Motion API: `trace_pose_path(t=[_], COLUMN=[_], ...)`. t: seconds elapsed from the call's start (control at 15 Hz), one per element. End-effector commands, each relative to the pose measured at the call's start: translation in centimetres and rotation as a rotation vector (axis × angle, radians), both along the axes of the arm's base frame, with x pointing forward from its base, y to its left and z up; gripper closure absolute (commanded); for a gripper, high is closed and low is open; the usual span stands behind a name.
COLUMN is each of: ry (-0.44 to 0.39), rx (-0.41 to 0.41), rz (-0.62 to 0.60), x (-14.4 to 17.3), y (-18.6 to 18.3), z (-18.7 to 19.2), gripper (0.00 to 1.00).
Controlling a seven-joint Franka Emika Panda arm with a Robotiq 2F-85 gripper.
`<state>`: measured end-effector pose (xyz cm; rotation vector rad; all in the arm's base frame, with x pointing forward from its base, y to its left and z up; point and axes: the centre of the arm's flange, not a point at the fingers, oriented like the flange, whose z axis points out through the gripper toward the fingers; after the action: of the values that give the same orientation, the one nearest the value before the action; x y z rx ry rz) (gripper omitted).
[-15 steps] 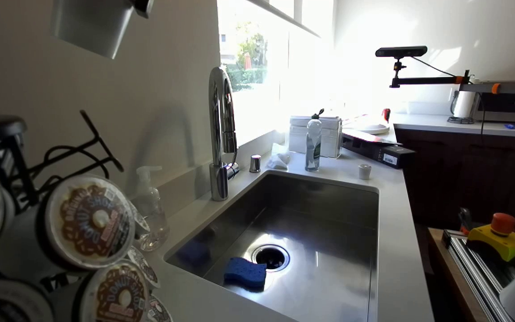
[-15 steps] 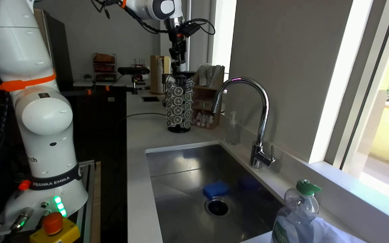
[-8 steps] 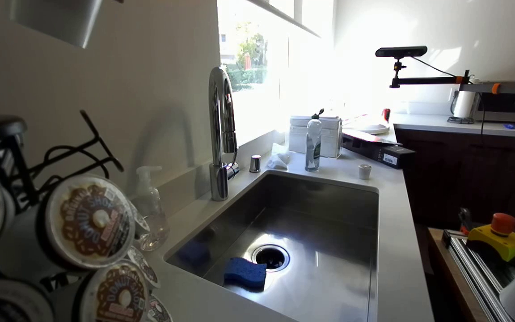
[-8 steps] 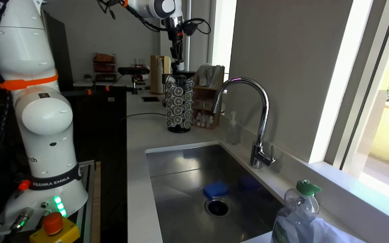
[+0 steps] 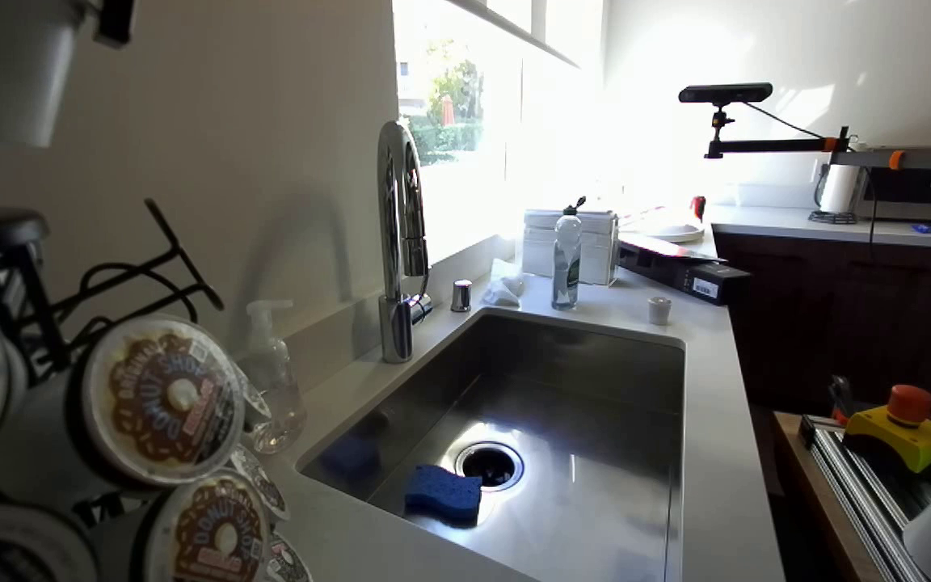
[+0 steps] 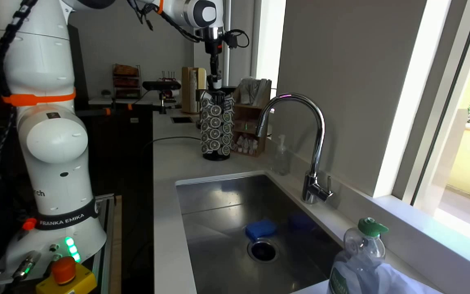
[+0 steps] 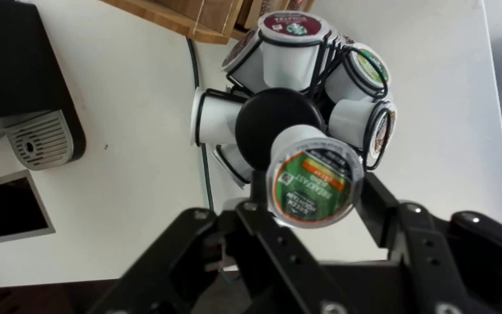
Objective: Place one coffee pod from the counter on top of the black coffee pod stand.
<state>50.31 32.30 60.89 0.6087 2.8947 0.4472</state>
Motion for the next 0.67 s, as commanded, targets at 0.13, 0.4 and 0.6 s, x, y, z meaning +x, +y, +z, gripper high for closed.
trace_pose_path(t=[0.13,0.4,0.6], ry=[0.033,0.042,0.044], rx=[-0.090,-0.142,-0.153], rz=[0.161,0.221,0.255], x=[1.9,2.4,2.6], y=[1.9,2.3,2.9], z=[0.2,0.5,0.2], gripper=[0.71,0.71,0.71])
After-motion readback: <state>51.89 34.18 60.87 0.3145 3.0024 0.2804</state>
